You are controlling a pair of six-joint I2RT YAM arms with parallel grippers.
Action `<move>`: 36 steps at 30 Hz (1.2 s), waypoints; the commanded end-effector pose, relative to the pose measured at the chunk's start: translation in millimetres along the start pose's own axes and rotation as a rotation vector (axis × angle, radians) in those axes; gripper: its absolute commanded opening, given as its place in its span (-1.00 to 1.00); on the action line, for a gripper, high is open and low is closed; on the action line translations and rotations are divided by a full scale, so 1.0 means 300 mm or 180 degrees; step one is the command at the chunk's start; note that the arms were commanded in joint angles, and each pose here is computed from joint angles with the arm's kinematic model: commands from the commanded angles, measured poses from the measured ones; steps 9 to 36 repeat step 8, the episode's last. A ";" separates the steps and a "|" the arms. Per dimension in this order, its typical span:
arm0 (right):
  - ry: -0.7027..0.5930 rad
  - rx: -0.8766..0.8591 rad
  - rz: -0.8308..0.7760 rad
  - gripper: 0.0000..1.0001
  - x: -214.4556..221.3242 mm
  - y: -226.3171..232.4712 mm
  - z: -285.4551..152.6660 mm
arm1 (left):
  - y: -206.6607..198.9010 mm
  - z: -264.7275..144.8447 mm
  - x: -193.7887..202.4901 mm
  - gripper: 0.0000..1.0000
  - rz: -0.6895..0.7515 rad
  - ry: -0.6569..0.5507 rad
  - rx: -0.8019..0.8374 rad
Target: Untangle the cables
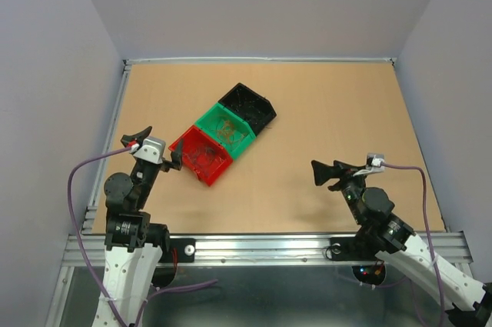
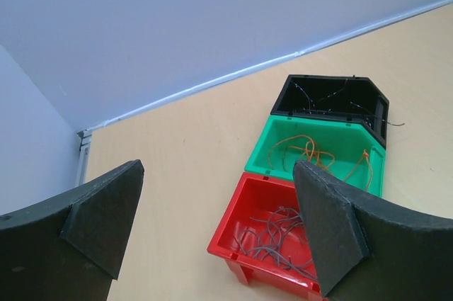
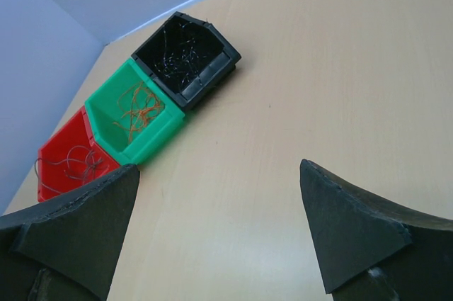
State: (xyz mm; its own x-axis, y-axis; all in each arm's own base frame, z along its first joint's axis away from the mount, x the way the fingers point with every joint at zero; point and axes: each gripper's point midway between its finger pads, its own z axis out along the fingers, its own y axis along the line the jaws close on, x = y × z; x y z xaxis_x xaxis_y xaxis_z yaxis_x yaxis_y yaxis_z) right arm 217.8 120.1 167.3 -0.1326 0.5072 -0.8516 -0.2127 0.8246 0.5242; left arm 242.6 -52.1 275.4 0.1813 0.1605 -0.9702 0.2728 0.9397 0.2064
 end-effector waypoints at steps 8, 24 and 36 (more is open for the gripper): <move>-0.0108 -0.0015 0.0086 1.00 -0.030 0.009 -0.001 | 0.002 0.013 -0.022 0.96 0.0035 -0.0087 0.0021; -0.0108 -0.0015 0.0086 1.00 -0.030 0.009 -0.001 | 0.002 0.013 -0.022 0.96 0.0035 -0.0087 0.0021; -0.0108 -0.0015 0.0086 1.00 -0.030 0.009 -0.001 | 0.002 0.013 -0.022 0.96 0.0035 -0.0087 0.0021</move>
